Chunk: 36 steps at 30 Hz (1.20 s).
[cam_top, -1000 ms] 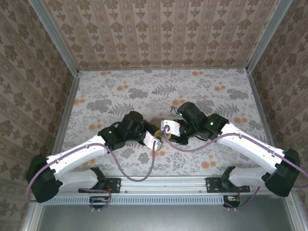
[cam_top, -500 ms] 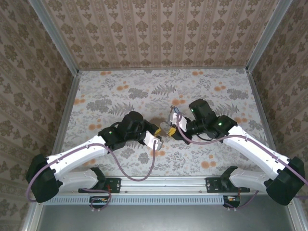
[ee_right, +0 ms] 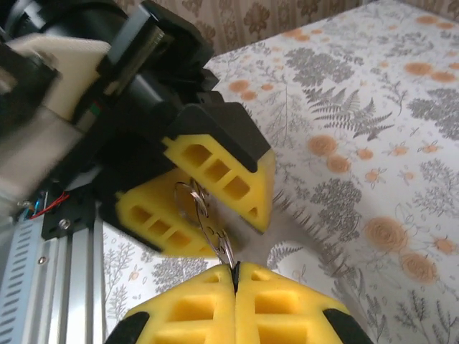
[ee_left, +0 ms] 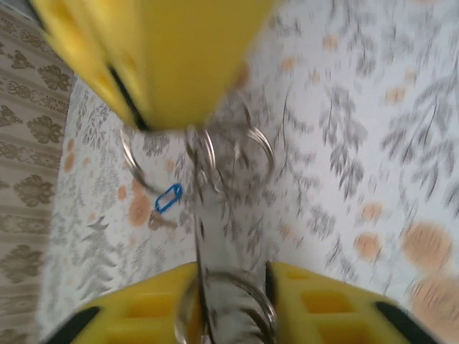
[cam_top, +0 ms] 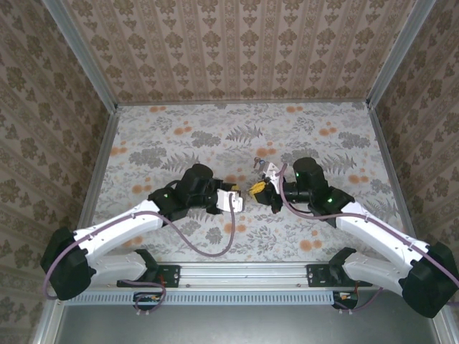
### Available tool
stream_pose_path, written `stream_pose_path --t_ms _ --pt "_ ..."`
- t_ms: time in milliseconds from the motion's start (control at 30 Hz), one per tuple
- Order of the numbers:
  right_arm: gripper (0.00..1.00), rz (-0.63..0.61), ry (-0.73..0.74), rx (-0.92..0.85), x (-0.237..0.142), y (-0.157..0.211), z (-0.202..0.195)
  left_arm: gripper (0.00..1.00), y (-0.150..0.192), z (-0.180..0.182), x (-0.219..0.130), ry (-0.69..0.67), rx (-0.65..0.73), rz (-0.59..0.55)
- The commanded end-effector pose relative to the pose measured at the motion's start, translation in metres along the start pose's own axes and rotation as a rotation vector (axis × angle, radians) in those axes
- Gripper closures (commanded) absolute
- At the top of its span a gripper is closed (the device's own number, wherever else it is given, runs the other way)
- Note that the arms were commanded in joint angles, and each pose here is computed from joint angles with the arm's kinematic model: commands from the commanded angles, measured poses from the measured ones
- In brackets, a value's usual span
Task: Put the keys on the keyring
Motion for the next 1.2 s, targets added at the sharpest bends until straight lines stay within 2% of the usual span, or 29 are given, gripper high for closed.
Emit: stream_pose_path --t_ms 0,67,167,400,700,967,1067,1167 --pt "1.00 -0.116 0.039 -0.052 -0.001 -0.020 -0.004 0.64 -0.036 0.007 -0.020 0.027 -0.113 -0.224" --pt "1.00 -0.124 0.047 -0.077 0.000 -0.016 -0.005 0.53 -0.039 0.008 -0.026 0.055 -0.177 -0.273" --pt "1.00 -0.131 0.069 -0.109 0.002 -0.011 -0.008 0.48 -0.044 0.009 -0.036 0.094 -0.261 -0.337" --pt "1.00 -0.130 0.054 -0.223 0.004 -0.003 -0.004 0.46 -0.036 0.027 -0.056 0.086 -0.441 -0.357" --pt "1.00 -0.164 0.039 -0.279 0.010 -0.004 -0.005 0.61 -0.034 0.019 -0.041 0.185 -0.423 -0.381" --pt "1.00 -0.181 0.001 -0.281 0.014 -0.003 -0.002 0.65 -0.024 0.013 -0.026 0.180 -0.349 -0.309" --pt "1.00 -0.187 -0.009 -0.284 0.015 -0.004 -0.001 0.73 -0.018 0.012 -0.020 0.198 -0.358 -0.273" --pt "1.00 -0.188 -0.019 -0.287 0.015 -0.004 0.000 0.75 -0.015 0.012 -0.014 0.211 -0.370 -0.256"
Point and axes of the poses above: each hand's point on the last joint's axis, 136 mm out from that joint toward the fingers, its own x axis out along the fingers, its own z axis along the line the jaws close on, y = z × x, the point moved 3 cm from there along -x, back along the fingers, and after that the axes turned 4 degrees about -x, right-handed, at the moved point
